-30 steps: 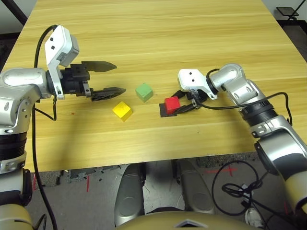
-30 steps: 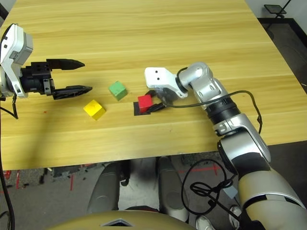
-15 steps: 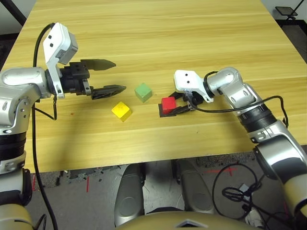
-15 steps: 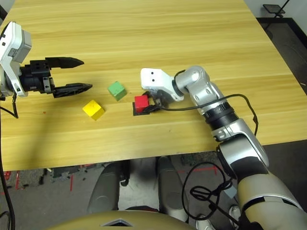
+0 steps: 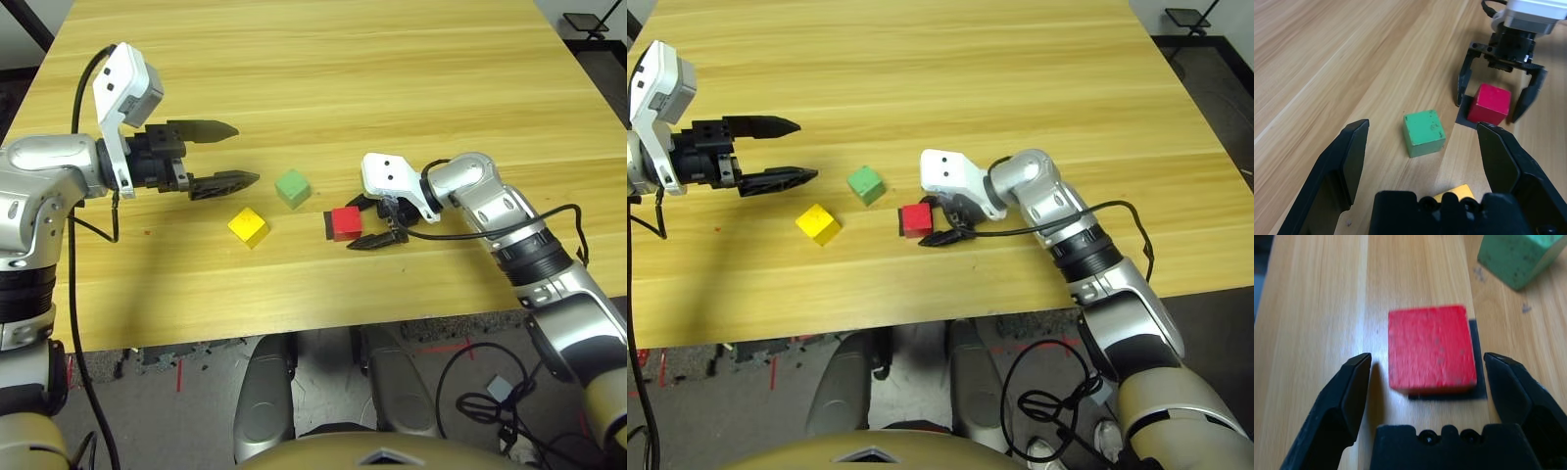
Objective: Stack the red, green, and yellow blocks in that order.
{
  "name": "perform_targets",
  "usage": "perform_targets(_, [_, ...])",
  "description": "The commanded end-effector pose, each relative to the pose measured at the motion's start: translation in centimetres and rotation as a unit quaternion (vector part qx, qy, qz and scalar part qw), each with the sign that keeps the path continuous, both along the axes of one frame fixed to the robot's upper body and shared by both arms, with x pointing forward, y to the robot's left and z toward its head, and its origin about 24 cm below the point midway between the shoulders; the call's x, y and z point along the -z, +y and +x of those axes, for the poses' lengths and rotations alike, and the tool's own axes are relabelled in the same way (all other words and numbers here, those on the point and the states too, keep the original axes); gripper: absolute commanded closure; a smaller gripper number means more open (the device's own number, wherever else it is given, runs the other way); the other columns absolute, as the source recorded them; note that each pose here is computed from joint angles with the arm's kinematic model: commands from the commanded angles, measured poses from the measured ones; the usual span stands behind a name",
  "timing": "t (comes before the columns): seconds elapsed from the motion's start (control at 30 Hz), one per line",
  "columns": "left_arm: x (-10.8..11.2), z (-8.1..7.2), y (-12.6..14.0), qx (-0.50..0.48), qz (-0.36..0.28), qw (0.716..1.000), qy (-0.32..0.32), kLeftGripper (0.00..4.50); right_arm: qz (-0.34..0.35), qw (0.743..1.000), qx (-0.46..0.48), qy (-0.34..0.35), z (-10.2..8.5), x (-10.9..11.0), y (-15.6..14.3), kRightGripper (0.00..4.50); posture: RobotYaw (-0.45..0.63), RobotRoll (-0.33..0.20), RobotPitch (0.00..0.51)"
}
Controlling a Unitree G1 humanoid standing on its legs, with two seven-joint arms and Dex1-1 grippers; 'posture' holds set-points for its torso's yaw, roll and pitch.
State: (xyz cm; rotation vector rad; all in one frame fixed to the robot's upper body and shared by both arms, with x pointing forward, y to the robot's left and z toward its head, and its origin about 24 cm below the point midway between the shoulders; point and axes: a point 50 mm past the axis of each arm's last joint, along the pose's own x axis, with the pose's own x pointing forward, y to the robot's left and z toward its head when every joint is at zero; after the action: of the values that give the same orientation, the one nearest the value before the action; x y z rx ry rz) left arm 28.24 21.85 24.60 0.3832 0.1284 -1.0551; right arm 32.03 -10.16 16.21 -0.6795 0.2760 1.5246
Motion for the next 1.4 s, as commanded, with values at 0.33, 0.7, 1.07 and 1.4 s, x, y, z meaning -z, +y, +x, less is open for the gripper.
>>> perform_targets(0.33, [1.0,-1.3,-2.2,-0.081,0.041,0.984,0.155,0.00,0.008,0.996,-0.045,-0.071,0.2,-8.9,-5.3,0.01,0.26,-0.013,0.248])
perform_targets(0.7, [0.0,0.3,-6.9,-0.062,0.073,0.986,0.137,0.00,0.025,0.997,-0.007,-0.075,-0.2,-9.1,-6.0,0.01,0.19,0.024,0.244])
perform_targets(1.07, [2.0,2.7,-7.2,-0.124,0.120,0.979,0.106,0.00,0.049,0.997,0.012,-0.064,-1.2,-8.2,-5.5,0.01,0.14,0.049,0.251])
perform_targets(1.4, [2.7,2.6,-8.1,-0.117,0.130,0.976,0.130,0.00,0.061,0.996,0.027,-0.059,-1.4,-8.0,-5.4,0.01,0.12,0.064,0.258])
